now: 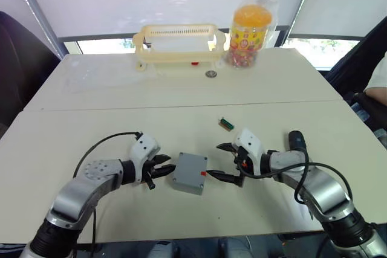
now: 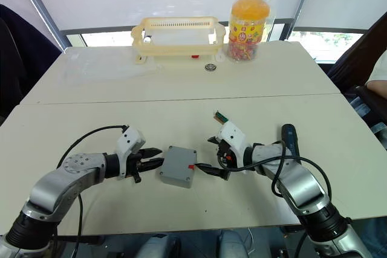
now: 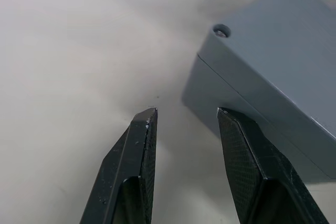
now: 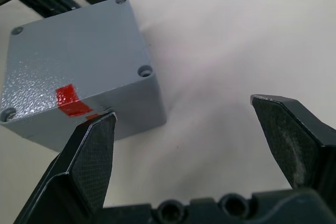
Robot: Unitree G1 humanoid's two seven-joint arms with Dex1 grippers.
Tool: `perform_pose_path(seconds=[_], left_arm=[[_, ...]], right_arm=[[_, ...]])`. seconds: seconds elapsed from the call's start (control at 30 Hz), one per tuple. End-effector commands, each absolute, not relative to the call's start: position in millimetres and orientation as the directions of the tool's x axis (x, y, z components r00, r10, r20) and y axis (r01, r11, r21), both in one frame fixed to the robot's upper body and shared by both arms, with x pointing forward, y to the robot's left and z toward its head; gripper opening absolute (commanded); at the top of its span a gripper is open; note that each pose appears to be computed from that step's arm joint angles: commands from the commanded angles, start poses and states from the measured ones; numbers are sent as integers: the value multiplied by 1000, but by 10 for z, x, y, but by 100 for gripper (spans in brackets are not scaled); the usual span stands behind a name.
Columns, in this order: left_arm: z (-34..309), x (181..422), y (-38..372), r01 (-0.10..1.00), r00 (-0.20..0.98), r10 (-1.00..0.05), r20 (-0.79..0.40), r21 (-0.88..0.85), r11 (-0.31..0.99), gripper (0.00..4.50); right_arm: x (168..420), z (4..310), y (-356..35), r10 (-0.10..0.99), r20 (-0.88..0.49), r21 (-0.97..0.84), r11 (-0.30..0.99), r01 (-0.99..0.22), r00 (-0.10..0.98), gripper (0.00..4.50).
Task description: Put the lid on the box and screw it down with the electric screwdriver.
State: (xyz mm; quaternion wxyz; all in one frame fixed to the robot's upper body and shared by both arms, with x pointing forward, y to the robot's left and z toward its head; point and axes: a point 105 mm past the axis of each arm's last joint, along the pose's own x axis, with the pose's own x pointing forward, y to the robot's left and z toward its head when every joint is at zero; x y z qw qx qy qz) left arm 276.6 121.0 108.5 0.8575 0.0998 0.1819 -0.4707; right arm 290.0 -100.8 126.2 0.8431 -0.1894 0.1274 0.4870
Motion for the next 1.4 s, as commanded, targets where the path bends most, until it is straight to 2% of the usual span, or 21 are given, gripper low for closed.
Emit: perform_pose_path(seconds=[0.03,0.17,0.3,0.4,0.5,0.67,1.0,1.4], left_arm=[[1292,2641,1262,883,438,-806,-398,18,470,183],[1539,2691,1359,878,457,-821,-342,28,477,183],[1861,2932,1344,853,516,-830,-210,43,520,183],[1966,2944,1255,844,535,-825,-180,72,532,183],[1994,2885,1198,841,540,-825,-166,70,536,183],[2002,2752,1173,841,540,-825,-170,67,537,183],[1998,2777,1286,812,582,-789,-197,91,576,183],[1914,2770,1391,807,587,-771,-245,111,580,183]], right_arm=[[2903,1605,-1121,793,-338,-214,459,-862,506,449],[2886,1808,-1209,835,-289,-92,462,-882,468,449],[3190,1929,-1318,801,-195,-88,561,-823,566,449],[3591,1842,-1444,669,-177,-171,701,-692,722,449],[3748,1788,-1466,625,-159,-185,741,-645,764,449],[3839,1724,-1375,638,-123,-174,740,-650,760,449],[3959,1547,-1173,679,-130,-174,702,-690,723,449],[4198,1471,-1090,642,-188,-124,735,-667,743,449]])
